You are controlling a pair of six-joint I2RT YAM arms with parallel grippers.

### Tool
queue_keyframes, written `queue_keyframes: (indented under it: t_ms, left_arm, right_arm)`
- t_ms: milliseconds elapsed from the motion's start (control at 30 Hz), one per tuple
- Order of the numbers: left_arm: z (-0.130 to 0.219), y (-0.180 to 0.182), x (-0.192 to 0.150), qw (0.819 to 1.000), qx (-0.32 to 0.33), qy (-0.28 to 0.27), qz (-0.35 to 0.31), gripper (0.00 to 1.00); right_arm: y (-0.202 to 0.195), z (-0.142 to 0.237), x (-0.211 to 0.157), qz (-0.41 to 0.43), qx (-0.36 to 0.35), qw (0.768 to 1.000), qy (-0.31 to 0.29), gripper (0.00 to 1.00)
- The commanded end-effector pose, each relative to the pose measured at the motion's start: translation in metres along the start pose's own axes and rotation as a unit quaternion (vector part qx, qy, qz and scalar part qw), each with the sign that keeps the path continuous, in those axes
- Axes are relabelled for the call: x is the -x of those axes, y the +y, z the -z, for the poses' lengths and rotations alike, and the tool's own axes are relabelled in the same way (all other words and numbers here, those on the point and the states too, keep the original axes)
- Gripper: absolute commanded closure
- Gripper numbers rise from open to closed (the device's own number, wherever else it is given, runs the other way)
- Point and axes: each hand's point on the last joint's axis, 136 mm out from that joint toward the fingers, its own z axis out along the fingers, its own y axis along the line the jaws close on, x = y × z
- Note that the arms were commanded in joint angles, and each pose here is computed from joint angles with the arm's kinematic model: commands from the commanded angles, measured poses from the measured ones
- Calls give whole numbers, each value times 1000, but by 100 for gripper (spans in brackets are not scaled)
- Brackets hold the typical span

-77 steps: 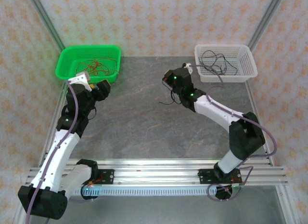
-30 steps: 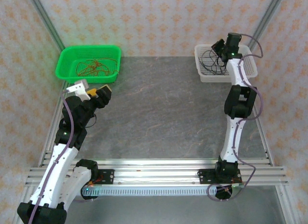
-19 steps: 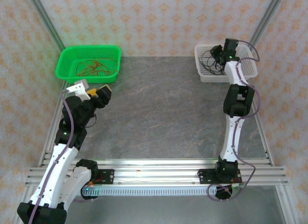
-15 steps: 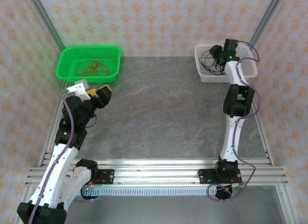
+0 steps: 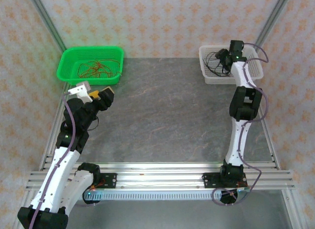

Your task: Untangle the cables

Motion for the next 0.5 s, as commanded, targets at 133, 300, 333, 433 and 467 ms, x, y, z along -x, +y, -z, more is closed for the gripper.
queue_keyframes:
  t_ms: [133,300,333,433,467]
  left_arm:
    - [-4,-5,4,1000,-9,-8,-7,23]
    - [-15,-3,4,999,-3,2,-32,23]
    - [-15,-3,4,999,-1,2,-37,22]
    - [-12,-1,11,998,6,-15,-53,21]
    - [-11,0,13,998,11,-23,-61,21]
  right_arm:
    - [11,103,30,29,-1,996,-80,36]
    - [-7,155,8,35,-2,994,-106,35]
    - [-11,167,3,36,0,993,-112,35]
    - [-27,202,-18,39,7,990,-132,35]
    - [-33,214,-25,41,8,989,-141,34]
